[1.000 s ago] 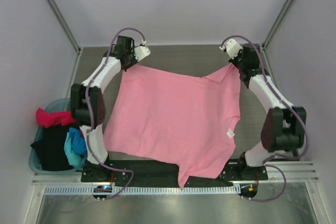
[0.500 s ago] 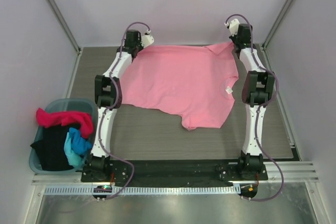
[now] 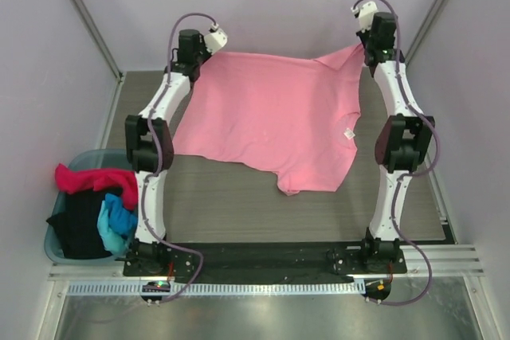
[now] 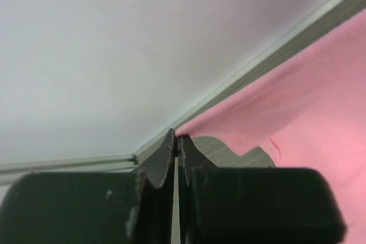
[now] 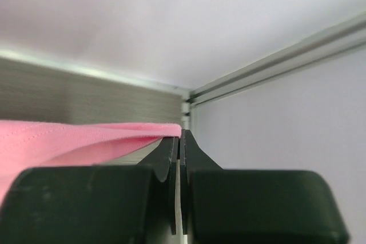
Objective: Fold and stack the t-shirts
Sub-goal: Flatten the tshirt out
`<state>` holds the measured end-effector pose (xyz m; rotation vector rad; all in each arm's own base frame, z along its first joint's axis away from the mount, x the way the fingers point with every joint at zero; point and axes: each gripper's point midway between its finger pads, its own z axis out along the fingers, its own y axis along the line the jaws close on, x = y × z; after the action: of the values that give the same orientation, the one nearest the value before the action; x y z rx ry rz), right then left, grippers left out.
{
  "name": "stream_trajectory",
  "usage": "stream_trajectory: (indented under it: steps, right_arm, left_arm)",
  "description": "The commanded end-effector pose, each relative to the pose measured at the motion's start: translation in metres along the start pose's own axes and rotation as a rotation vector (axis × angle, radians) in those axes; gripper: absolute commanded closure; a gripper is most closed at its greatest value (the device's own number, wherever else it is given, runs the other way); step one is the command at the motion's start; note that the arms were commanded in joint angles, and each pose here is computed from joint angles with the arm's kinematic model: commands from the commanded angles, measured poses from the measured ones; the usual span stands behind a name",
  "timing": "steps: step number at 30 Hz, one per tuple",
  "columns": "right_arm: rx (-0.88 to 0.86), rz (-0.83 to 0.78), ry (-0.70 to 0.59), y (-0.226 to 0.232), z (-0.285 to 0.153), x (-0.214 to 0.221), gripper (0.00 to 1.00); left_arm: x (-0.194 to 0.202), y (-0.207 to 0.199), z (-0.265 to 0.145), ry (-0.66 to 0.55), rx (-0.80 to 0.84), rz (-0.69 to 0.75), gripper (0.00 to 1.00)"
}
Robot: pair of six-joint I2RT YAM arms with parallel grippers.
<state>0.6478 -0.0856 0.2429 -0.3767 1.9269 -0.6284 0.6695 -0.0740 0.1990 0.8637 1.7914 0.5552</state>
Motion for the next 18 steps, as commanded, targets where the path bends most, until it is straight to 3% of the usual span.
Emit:
stream_trajectory:
  steps: [1,5,6,9,10,12,13,18]
  right_arm:
    - [0.168,0.104,-0.253,-0.103,-0.114,-0.106,0.99]
    - [0.171,0.115,-0.290,-0.122,-0.177,-0.116,0.99]
    - [0.197,0.123,-0.340,-0.140,-0.214,-0.127,0.99]
    - [0.203,0.110,-0.354,-0.145,-0.252,-0.120,0.99]
    - [0.236,0.121,-0.404,-0.159,-0.289,-0.127,0.99]
    - [0.235,0.122,-0.398,-0.158,-0.309,-0.116,0.99]
    - [0.264,0.137,-0.441,-0.170,-0.343,-0.119,0.99]
    - [0.287,0.171,-0.506,-0.179,-0.422,-0.105,0.99]
  left_arm:
    - [-0.074,0.101,-0.099,-0.183,-0.162,-0.089,1.00]
    - [-0.089,0.112,-0.154,-0.221,-0.127,-0.129,1.00]
    - [-0.092,0.113,-0.166,-0.228,-0.118,-0.152,1.00]
    - [-0.099,0.124,-0.211,-0.258,-0.116,-0.178,1.00]
    - [-0.105,0.135,-0.239,-0.286,-0.132,-0.194,1.00]
    - [-0.100,0.132,-0.257,-0.282,-0.117,-0.198,1.00]
    - [-0.101,0.134,-0.271,-0.295,-0.122,-0.204,1.00]
    - [-0.093,0.143,-0.359,-0.355,-0.155,-0.222,1.00]
